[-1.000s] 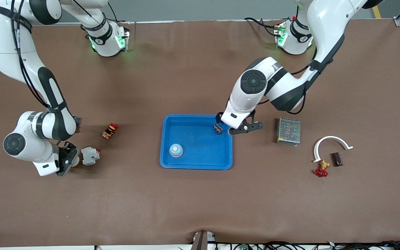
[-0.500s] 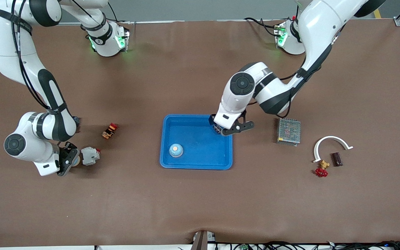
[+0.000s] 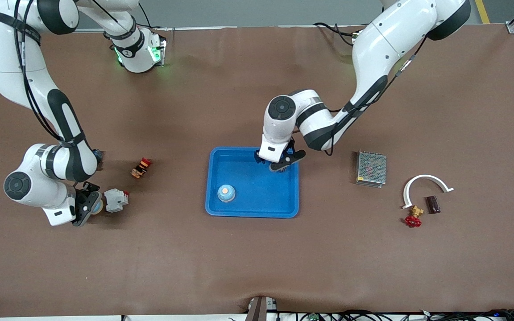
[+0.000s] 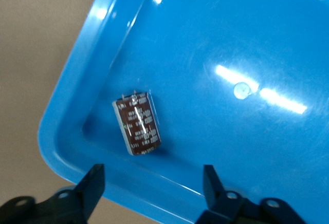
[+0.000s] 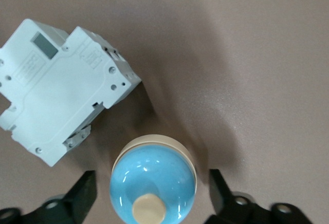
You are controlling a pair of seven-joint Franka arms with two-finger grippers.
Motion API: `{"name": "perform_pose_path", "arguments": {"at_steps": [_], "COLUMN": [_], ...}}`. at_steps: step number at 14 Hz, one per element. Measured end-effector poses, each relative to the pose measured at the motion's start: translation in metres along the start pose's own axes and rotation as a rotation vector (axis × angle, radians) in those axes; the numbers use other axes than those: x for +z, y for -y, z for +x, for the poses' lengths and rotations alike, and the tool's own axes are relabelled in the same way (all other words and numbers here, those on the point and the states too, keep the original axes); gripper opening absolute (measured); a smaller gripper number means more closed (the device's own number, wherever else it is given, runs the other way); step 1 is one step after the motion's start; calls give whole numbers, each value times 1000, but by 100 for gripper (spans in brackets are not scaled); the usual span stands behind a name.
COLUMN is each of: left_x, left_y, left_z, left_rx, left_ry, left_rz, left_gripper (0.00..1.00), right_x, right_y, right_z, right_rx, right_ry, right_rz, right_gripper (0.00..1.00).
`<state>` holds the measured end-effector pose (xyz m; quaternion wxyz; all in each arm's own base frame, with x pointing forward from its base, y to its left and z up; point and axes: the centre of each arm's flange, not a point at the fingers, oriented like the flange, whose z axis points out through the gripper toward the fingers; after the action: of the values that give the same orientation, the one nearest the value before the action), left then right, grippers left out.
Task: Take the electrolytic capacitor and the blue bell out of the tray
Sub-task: 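Move the left gripper into the tray while the right gripper sets the bell, then grasp the capacitor with the left gripper while the right gripper grasps the bell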
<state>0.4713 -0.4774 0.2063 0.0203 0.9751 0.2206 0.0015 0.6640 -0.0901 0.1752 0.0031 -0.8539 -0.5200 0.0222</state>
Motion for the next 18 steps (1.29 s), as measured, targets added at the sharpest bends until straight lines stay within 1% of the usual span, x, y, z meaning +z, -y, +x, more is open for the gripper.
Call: {"name": "perform_pose_path", "arguments": {"at_steps": [1,2,3,4,6,8,11,13,14,15,16,17,18], "left_x": [2,3,4,4,6,12,16,17,18,18,19,19,20], "left_y": [0,-1,0,0,3,10,15,16,17,17,17,18,18], "left_z": [-3,-4,-4,-3,4,19,28,27,27,27,27,27,27], "left_rx": [0,-1,-3,-5,-13,-21,-13,-8,-8,-8,-8,-8,-8], "left_ry": [-2,-3,-3,-4,-11,-38,-63,-68,-68,-67,-67,-66,-65], "left_rz": [4,6,7,9,14,29,48,59,62,65,67,69,71], "left_gripper": [83,79,79,77,75,75,74,72,67,58,58,54,54], "right_x": [-1,-4,-10,-21,-58,-99,-140,-168,-182,-194,-205,-212,-218], "right_y": [-1,-3,-7,-11,-24,-29,-16,2,15,30,46,62,79], "right_z": [-2,-3,-3,-1,7,20,62,99,119,139,158,177,197], "right_rx": [13,24,34,47,99,171,288,390,451,515,581,647,706], "right_ry": [-9,-17,-24,-29,-39,-39,-29,-32,-31,-26,-18,-8,1], "right_rz": [2,5,15,35,75,103,120,104,99,102,106,111,112], "right_gripper": [100,100,100,100,100,100,100,100,100,100,100,100,100]}}
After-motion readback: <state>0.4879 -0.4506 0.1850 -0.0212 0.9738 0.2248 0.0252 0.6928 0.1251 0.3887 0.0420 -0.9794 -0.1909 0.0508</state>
